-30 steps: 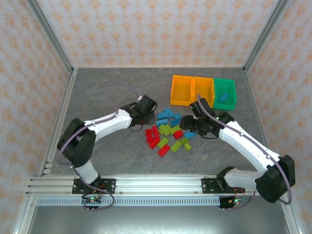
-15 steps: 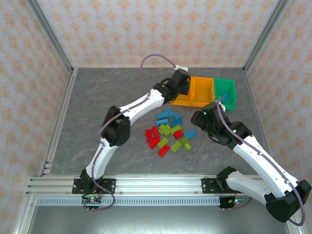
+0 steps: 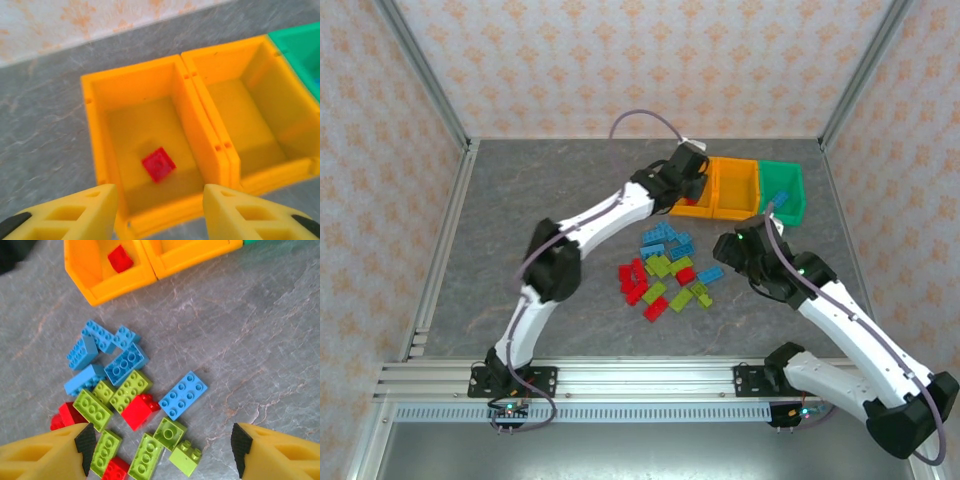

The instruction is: Sort the legos into containers by color

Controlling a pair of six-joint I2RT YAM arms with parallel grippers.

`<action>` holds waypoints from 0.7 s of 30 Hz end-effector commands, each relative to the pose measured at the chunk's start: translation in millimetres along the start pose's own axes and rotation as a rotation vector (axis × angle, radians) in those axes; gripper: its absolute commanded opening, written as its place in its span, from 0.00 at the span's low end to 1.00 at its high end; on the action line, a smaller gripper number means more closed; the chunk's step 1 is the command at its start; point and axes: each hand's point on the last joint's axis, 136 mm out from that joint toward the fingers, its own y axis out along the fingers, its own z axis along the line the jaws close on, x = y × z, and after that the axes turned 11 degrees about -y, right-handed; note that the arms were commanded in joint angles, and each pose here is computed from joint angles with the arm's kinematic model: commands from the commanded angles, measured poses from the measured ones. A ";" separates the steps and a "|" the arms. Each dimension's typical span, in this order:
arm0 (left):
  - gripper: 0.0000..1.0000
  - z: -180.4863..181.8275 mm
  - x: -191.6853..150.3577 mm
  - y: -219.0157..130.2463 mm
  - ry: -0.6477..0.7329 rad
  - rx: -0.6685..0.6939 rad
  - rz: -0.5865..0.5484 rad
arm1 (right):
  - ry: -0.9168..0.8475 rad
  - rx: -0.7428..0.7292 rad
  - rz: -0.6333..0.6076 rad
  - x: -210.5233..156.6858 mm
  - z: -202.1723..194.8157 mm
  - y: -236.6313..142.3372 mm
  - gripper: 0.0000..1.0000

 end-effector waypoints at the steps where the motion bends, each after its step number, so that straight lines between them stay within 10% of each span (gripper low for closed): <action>1: 0.49 -13.5 34.7 -103.9 -0.014 -0.131 -0.177 | -0.089 -0.013 0.152 -34.4 -3.9 17.2 0.74; 7: 0.50 29.4 -58.9 -182.5 0.085 -0.229 -0.189 | -0.227 -0.053 0.326 -83.4 -3.6 46.5 0.73; 12: 0.62 82.1 -131.3 -180.2 0.283 -0.134 -0.144 | -0.370 -0.100 0.423 -110.3 3.9 74.8 0.73; 21: 0.89 105.2 -161.2 -180.9 0.320 -0.139 -0.253 | -0.453 -0.150 0.559 -141.6 9.9 106.9 0.67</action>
